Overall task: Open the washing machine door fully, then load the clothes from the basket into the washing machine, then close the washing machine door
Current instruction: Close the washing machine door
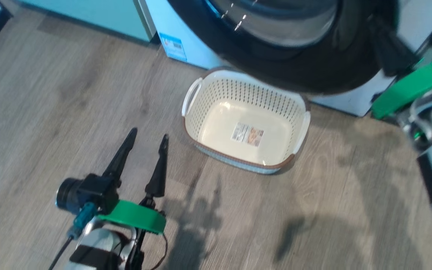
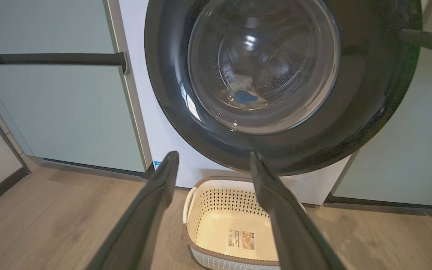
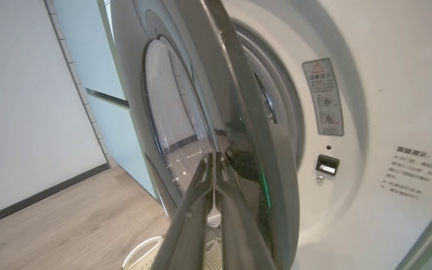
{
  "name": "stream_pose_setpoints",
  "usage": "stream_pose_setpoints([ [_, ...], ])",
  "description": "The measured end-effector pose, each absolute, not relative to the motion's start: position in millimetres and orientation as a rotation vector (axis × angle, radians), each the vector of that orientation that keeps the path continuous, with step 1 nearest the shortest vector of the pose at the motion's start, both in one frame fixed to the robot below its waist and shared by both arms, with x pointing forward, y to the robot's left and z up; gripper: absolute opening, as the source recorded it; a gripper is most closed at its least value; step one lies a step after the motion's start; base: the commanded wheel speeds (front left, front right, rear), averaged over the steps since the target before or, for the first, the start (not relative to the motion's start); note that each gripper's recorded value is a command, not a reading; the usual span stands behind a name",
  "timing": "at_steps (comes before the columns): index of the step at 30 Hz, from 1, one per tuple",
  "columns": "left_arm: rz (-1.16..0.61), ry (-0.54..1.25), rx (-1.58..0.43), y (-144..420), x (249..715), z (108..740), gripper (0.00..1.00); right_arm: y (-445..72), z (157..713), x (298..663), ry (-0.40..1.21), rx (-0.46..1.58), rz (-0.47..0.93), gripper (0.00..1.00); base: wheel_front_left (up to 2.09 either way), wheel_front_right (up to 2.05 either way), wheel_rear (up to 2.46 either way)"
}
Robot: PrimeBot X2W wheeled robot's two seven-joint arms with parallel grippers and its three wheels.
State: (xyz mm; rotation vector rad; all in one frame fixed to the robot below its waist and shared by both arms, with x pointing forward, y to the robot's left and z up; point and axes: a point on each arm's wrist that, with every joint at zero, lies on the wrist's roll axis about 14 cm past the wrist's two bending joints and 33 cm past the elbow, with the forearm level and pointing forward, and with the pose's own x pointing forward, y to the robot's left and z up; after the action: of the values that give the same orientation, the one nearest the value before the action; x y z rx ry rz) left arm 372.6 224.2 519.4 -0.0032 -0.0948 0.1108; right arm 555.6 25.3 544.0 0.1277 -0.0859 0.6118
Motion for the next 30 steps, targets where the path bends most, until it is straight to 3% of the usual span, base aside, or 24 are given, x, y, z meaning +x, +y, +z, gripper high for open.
stream_pose_setpoints([
  [16, 0.090, -0.054, -0.026, 217, 401, 498, 1.00, 12, 525, 628, -0.070, 0.140, 0.522, 0.00, 0.00, 0.00, 0.00],
  [30, 0.098, -0.054, -0.026, 221, 402, 497, 1.00, 5, 524, 638, -0.070, 0.135, 0.490, 0.00, 0.00, 0.00, 0.00],
])
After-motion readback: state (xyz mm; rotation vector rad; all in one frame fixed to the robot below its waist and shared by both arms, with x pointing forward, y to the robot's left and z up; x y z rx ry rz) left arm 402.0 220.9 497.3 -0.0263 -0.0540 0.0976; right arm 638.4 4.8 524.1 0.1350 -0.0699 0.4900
